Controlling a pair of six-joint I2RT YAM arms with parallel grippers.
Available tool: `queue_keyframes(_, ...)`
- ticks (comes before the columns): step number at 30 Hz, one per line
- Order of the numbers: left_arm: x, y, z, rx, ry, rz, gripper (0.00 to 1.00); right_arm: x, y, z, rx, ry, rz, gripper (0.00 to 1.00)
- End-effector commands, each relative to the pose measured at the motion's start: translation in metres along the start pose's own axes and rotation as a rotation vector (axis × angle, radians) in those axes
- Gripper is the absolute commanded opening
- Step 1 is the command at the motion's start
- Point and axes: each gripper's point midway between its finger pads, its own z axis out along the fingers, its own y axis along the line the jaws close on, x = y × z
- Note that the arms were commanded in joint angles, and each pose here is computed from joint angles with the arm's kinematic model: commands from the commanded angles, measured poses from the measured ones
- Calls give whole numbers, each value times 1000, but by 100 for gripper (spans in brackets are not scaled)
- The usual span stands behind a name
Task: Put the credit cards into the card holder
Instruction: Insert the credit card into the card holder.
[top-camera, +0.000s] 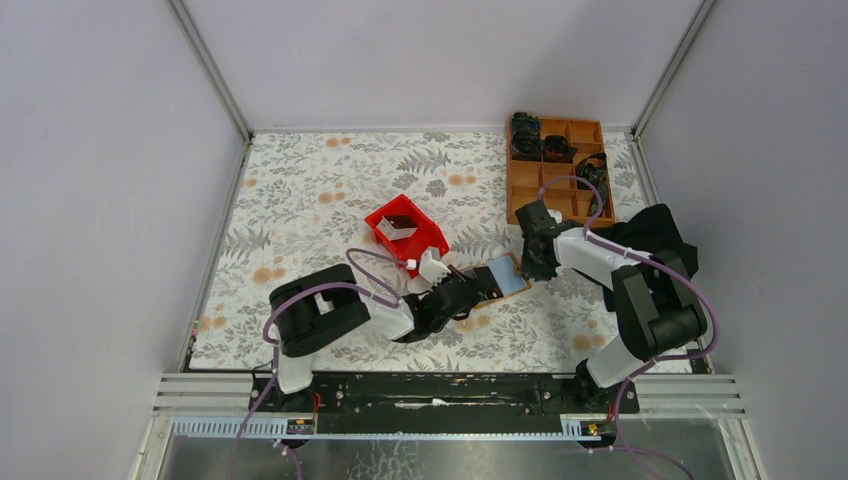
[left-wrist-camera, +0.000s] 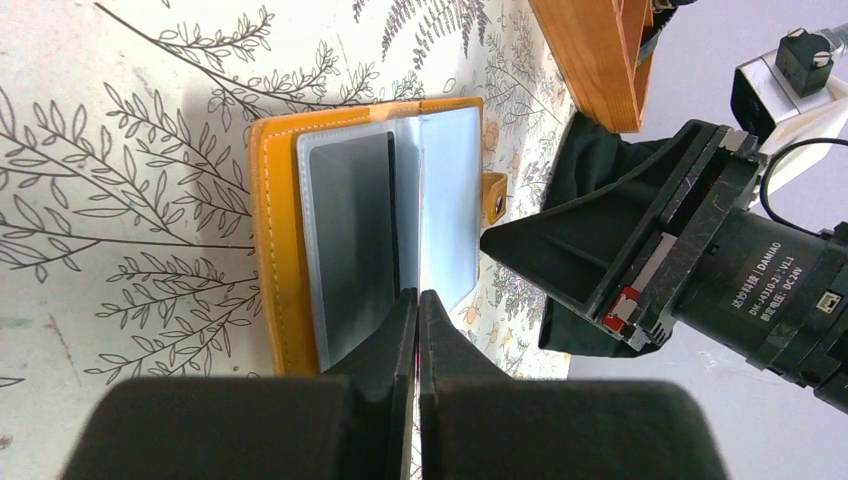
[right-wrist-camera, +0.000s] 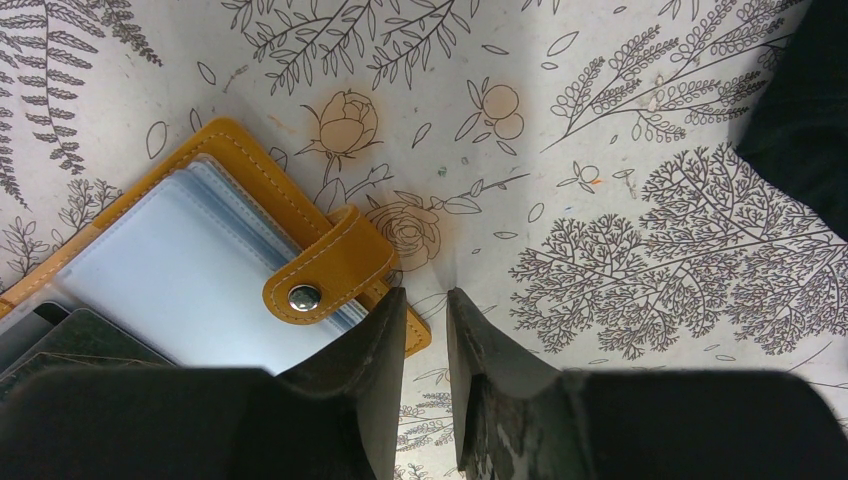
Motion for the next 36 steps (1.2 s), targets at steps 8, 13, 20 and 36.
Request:
queue_keyframes(8, -8, 12, 5, -37, -56, -27, 0, 11, -10, 10, 43, 36, -8, 29)
queue_keyframes(13, -5, 7, 10, -29, -51, -23, 0, 12, -10, 10, 43, 40, -9, 29)
queue_keyframes(20, -3, 2, 15, -20, -45, -19, 0, 14, -9, 11, 40, 46, -10, 29)
queue_keyframes(36, 1, 8, 20, -30, -31, -7, 0, 16, -10, 12, 43, 49, -11, 29)
